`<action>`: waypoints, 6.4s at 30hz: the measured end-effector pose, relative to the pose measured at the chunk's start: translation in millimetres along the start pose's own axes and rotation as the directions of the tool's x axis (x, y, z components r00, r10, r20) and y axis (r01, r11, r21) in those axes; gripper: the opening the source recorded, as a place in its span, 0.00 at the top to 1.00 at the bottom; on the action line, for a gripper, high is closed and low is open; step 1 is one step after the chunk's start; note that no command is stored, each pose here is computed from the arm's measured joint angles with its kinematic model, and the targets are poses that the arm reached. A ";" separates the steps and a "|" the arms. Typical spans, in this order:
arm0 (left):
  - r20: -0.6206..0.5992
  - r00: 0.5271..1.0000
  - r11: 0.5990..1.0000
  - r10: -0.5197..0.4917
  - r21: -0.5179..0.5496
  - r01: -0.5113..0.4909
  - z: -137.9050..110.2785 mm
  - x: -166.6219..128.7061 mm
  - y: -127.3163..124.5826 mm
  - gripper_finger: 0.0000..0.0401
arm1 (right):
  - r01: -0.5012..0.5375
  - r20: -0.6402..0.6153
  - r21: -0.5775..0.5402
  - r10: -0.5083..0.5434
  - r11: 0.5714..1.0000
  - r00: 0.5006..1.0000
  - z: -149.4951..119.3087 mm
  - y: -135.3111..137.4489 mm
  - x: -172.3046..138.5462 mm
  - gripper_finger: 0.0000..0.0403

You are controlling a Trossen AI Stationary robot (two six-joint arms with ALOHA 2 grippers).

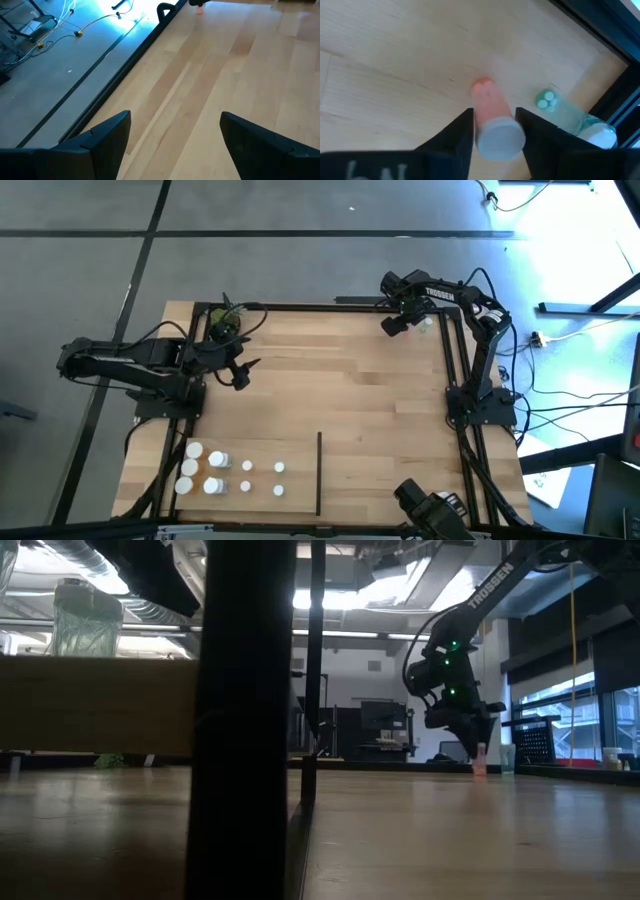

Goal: Pick and place medicine bottles onto shelf by color
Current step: Put the small red pill bottle on the shelf aligned with the other small red pill bottles

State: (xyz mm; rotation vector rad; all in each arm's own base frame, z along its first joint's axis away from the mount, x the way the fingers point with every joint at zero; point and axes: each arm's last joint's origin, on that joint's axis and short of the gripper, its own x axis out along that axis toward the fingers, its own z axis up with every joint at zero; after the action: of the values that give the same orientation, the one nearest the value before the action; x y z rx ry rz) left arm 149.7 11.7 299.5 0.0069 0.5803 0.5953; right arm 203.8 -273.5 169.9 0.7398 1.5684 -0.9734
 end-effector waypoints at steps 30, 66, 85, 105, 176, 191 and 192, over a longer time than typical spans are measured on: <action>-0.013 1.000 0.999 0.003 0.043 -0.003 -1.5 -0.1 0.4 0.25 | -0.199 0.163 -0.440 0.296 0.876 0.941 -34.2 147.7 -111.1 0.72; -0.104 0.994 0.995 -0.029 0.090 0.038 -10.5 -1.0 1.2 0.25 | -0.247 0.111 -0.649 0.411 0.720 0.905 -83.0 270.6 -92.4 0.71; -0.104 0.994 0.995 -0.029 0.091 0.038 -10.5 -1.0 1.2 0.25 | -0.286 0.103 -0.546 0.402 0.787 0.910 -83.9 272.0 -69.8 0.70; -0.104 0.994 0.995 -0.029 0.091 0.038 -10.6 -1.0 1.2 0.25 | -0.291 0.053 -0.398 0.339 0.870 0.939 -89.1 266.0 -58.4 0.70; 0.084 0.959 0.962 -0.272 0.008 0.272 -25.7 39.6 -29.5 0.25 | -0.138 0.474 -0.537 0.432 0.832 0.767 -139.8 235.2 -257.4 0.58; 0.205 0.877 0.900 -0.435 0.098 0.424 -42.3 104.0 -73.6 0.25 | -0.075 0.587 -0.577 0.477 0.814 0.655 -184.6 209.6 -294.7 0.58; 0.204 0.879 0.902 -0.431 0.106 0.418 -40.2 109.2 -75.6 0.25 | -0.075 0.585 -0.579 0.479 0.812 0.654 -185.7 210.2 -294.7 0.58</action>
State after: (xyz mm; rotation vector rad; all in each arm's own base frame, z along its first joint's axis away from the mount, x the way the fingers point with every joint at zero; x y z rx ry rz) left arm 242.3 0.4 196.8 0.0015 0.3622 0.1428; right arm 360.5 -0.7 428.0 0.1584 0.8862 -0.4526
